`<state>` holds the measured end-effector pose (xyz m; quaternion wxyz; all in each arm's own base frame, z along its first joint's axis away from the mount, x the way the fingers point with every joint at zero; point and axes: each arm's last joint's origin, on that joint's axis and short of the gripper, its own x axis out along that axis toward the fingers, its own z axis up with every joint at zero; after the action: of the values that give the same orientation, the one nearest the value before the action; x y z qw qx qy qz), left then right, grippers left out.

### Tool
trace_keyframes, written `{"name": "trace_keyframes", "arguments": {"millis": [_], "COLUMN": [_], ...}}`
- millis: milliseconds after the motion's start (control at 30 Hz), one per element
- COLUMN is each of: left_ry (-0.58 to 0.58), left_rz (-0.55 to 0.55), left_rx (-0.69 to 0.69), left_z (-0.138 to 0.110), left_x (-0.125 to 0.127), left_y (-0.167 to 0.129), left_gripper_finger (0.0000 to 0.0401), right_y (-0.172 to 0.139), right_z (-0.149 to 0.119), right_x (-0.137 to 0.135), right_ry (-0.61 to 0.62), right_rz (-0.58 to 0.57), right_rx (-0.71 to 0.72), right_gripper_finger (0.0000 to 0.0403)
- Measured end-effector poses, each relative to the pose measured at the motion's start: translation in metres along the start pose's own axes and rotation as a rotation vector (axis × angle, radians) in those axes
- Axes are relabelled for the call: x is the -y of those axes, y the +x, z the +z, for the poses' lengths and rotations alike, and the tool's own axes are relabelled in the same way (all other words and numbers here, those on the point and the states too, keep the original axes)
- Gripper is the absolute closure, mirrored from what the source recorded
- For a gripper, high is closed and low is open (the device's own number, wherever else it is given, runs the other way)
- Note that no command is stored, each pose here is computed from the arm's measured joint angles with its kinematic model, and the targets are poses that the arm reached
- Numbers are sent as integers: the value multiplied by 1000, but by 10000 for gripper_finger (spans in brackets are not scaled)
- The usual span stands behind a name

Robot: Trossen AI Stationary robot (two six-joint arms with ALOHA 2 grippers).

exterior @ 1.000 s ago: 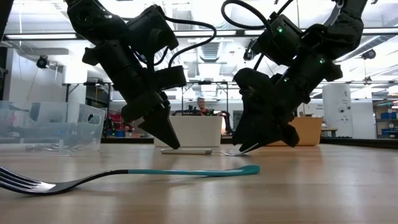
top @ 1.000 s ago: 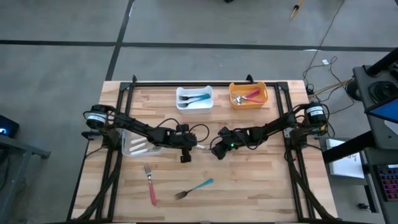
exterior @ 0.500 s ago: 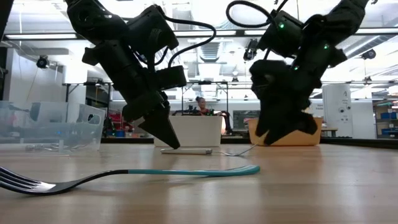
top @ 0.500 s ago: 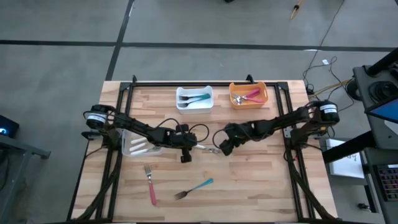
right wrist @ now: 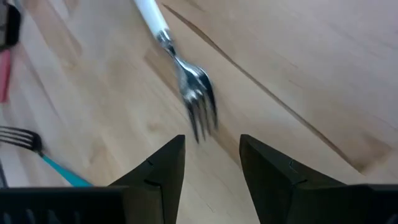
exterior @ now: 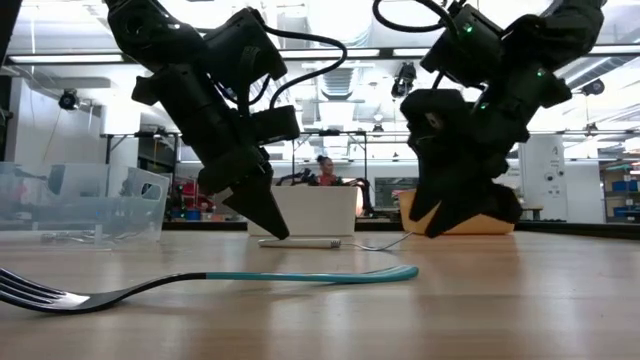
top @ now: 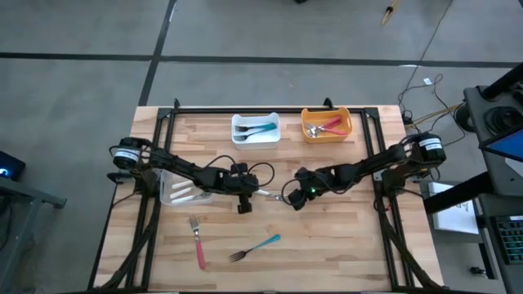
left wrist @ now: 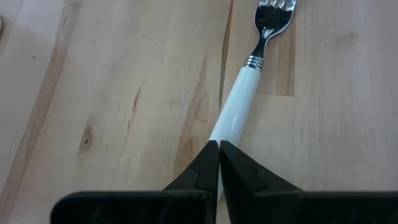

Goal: Sort silverware by color (type)
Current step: Put the white fork into the transparent bin

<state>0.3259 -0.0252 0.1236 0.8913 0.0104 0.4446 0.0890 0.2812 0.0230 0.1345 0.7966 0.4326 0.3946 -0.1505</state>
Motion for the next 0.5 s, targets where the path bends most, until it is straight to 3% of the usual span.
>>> {"name": "trace_keyframes", "arguments": {"millis": [500], "left_ry": [0], "left_rz": [0], "left_rx": [-1], "left_z": [0], "left_x": [0], "left_y": [0], "left_gripper_finger": [401], "right_y": [35], "right_z": [1], "right_x": [1], "right_ry": [4], "right_rz": [102], "right_rx": [50], "right_gripper_finger": [259]}}
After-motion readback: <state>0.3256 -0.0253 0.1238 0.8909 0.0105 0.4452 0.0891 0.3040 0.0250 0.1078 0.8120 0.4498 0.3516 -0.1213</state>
